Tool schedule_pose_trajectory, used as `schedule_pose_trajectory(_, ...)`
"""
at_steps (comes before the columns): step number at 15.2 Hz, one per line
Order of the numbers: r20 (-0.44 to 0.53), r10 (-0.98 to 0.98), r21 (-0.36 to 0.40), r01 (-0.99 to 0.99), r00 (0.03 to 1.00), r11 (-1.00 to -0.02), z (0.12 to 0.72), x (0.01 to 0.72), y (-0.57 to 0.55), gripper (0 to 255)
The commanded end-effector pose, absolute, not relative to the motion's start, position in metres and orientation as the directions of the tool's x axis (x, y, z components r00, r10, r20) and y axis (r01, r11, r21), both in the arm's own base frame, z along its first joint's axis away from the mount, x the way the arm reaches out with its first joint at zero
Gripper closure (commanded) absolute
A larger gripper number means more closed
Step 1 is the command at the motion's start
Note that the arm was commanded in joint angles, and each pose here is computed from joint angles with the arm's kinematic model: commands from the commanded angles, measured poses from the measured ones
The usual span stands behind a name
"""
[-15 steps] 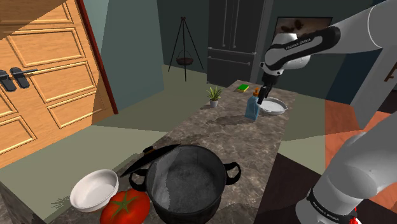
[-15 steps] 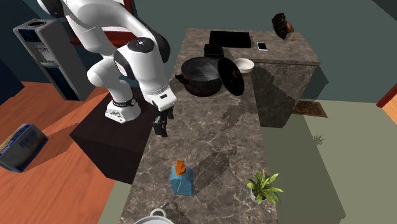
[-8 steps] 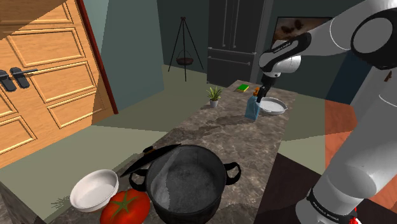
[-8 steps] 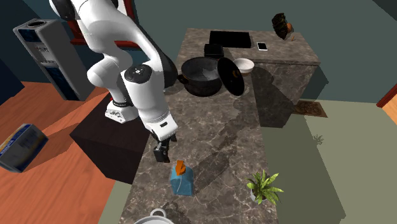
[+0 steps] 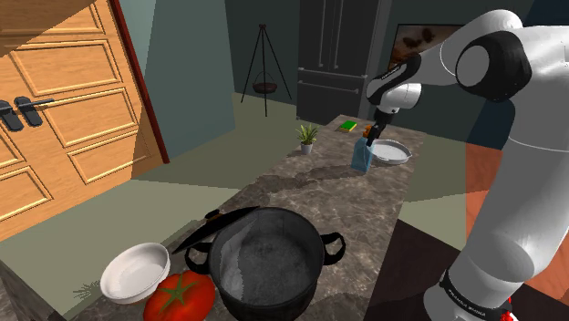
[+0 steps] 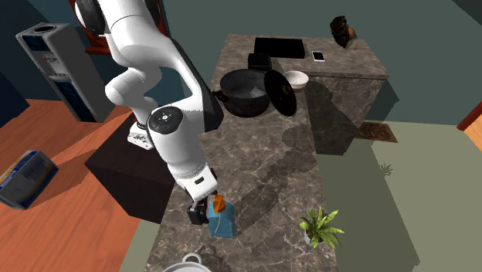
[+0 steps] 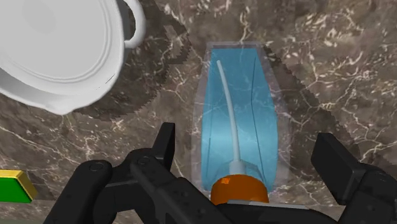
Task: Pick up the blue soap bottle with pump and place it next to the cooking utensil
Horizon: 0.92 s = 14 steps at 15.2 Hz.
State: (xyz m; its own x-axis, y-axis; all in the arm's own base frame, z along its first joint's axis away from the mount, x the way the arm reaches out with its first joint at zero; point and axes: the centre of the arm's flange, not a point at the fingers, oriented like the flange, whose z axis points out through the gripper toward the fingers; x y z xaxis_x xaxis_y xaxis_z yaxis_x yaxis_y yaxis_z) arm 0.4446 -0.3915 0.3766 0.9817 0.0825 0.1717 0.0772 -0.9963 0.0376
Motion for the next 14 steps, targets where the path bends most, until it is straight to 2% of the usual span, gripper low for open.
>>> schedule_pose_trajectory(1, 0.173, 0.083, 0.038, 0.077, 0.982, -0.996, 0.366, 0.446, -0.393, 0)
schedule_pose_trajectory(4, 0.173, 0.083, 0.038, 0.077, 0.982, -0.996, 0.347, 0.449, -0.394, 0)
schedule_pose_trajectory(12, 0.172, 0.083, 0.038, 0.077, 0.982, -0.996, 0.347, 0.449, -0.394, 0)
schedule_pose_trajectory(13, 0.172, 0.083, 0.038, 0.077, 0.982, -0.996, 0.347, 0.449, -0.394, 255)
schedule_pose_trajectory(14, 0.172, 0.083, 0.038, 0.077, 0.982, -0.996, 0.347, 0.449, -0.394, 255)
